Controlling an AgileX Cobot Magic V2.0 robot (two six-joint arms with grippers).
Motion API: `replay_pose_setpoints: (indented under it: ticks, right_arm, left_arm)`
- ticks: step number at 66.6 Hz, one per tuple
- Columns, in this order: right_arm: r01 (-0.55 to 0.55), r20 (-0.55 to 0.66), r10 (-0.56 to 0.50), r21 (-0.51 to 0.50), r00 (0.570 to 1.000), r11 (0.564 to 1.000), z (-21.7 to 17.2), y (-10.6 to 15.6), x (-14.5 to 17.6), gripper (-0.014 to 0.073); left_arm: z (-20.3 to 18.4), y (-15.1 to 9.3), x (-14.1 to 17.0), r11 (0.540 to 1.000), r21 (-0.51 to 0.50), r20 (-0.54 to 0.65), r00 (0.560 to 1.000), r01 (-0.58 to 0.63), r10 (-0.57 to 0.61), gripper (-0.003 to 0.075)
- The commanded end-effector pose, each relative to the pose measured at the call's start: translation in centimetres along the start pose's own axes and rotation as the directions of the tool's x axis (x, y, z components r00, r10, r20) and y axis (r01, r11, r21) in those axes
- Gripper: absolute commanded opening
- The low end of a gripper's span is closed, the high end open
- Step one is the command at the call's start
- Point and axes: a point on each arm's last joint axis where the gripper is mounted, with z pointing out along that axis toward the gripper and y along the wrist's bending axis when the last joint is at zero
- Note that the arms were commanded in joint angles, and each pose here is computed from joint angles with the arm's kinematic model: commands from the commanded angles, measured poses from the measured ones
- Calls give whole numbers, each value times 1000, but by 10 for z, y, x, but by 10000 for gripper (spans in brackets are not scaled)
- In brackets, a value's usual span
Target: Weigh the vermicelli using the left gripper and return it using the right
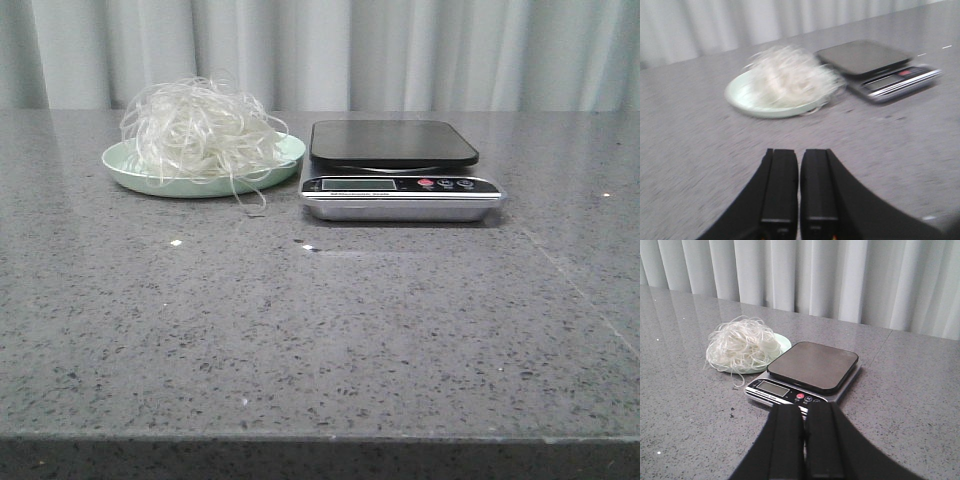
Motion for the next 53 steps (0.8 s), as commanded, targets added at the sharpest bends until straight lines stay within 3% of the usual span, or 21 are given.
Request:
replay_pose_setpoints:
  ticks: [1,11,21,40,53]
  right_arm:
    - [17,90,-18,10,996,1000,-1,0,-14,178]
    - [17,90,-18,10,996,1000,-1,0,-14,178]
    - [17,90,-18,10,996,1000,-1,0,-14,178]
    - [17,88,-18,10,996,1000,-1,0,-14,178]
    - [17,88,-18,10,996,1000,-1,0,-14,178]
  left_arm:
    - [-1,8,5,991,-134,96,995,26,-13,145]
    - [-11,16,25,945,-318,175,984,72,-16,145]
    - [-16,19,37,899,-428,224,975,95,3,145]
    - [-15,20,42,887,-449,261,965,106,17,145]
    - [-15,20,41,889,-409,309,948,207,-79,145]
